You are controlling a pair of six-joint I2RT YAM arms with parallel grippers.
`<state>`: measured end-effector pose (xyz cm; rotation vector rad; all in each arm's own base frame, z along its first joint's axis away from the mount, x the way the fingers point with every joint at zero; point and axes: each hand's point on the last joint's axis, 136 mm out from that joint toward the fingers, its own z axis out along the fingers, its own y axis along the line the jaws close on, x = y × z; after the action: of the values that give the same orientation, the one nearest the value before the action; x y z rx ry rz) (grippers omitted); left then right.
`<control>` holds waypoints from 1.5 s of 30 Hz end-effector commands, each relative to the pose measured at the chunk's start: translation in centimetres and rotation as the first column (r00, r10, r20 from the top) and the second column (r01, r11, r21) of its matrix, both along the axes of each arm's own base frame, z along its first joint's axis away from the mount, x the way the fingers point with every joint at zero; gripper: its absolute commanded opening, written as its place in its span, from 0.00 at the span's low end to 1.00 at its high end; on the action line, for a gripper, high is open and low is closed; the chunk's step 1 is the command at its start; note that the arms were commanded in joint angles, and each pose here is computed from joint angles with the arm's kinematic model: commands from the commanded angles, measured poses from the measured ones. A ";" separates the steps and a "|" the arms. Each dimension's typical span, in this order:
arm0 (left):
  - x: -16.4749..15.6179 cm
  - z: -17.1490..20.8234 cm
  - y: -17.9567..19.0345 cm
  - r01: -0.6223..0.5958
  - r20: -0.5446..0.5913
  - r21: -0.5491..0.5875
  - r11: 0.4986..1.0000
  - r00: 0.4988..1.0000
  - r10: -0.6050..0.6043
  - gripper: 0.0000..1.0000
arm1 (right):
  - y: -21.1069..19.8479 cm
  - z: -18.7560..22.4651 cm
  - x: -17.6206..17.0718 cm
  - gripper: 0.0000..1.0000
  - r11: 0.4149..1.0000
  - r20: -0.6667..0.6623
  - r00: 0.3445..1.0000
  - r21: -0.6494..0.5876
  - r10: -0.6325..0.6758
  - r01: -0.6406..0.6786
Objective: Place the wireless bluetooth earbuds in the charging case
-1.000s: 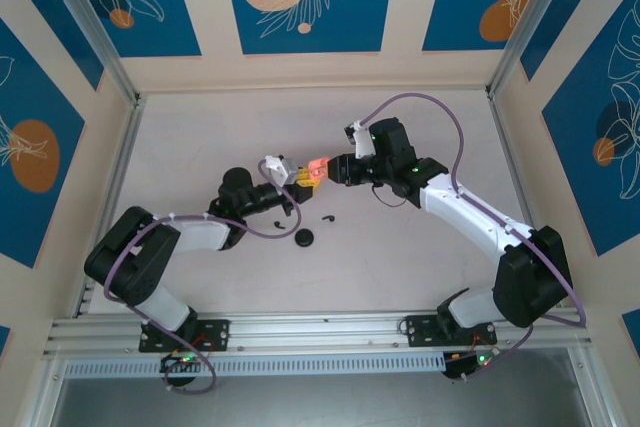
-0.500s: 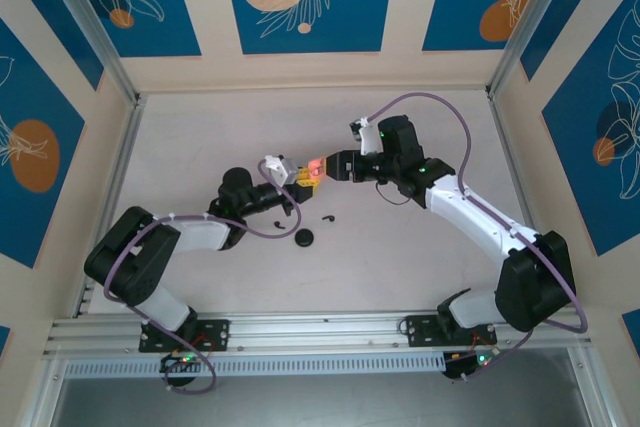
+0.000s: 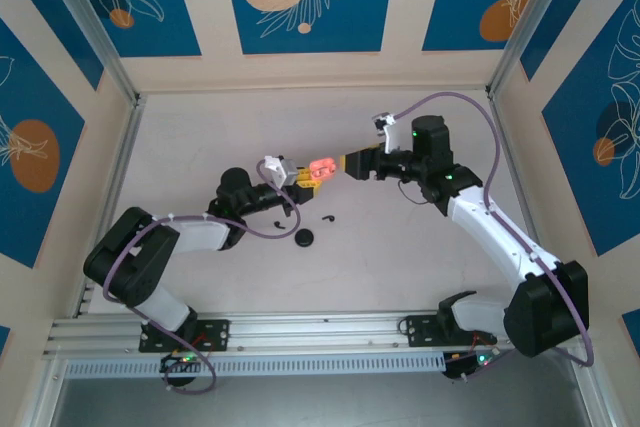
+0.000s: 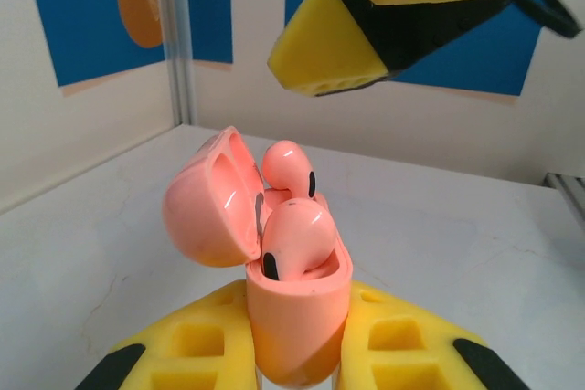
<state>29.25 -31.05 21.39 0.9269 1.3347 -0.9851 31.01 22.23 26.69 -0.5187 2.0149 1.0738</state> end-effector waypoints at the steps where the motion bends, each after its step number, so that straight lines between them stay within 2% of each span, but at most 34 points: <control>1: -1.7 2.5 -0.5 0.092 0.082 -0.066 0.994 0.993 -0.086 0.13 | -0.1 1.3 -2.8 0.70 0.974 0.217 0.950 -0.049 0.225 -0.219; 4: -1.9 2.7 -0.7 0.112 0.075 -0.076 0.991 0.991 -0.106 0.13 | -0.7 1.2 -4.1 0.64 0.939 0.339 0.875 -0.130 0.345 -0.320; 9: -2.1 2.9 -0.7 0.124 0.077 -0.088 0.988 0.990 -0.117 0.13 | -1.3 1.1 -4.7 0.54 0.889 0.444 0.770 -0.233 0.458 -0.394; 18: -2.2 3.1 -0.7 0.127 0.073 -0.089 0.988 0.990 -0.121 0.13 | 0.2 0.7 -3.9 0.46 0.849 0.473 0.705 -0.290 0.529 -0.443; 30: -2.0 3.0 -0.8 0.123 0.068 -0.093 0.988 0.991 -0.117 0.13 | 1.6 0.1 -2.3 0.38 0.833 0.470 0.688 -0.291 0.552 -0.470; 45: -1.5 3.0 -0.7 0.098 0.066 -0.091 0.991 0.994 -0.092 0.13 | 2.6 -0.6 -2.6 0.30 0.804 0.433 0.680 -0.264 0.592 -0.533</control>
<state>27.90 -31.40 23.19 0.9433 1.2463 -1.0745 28.87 24.51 24.98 -1.3872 1.5185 0.9886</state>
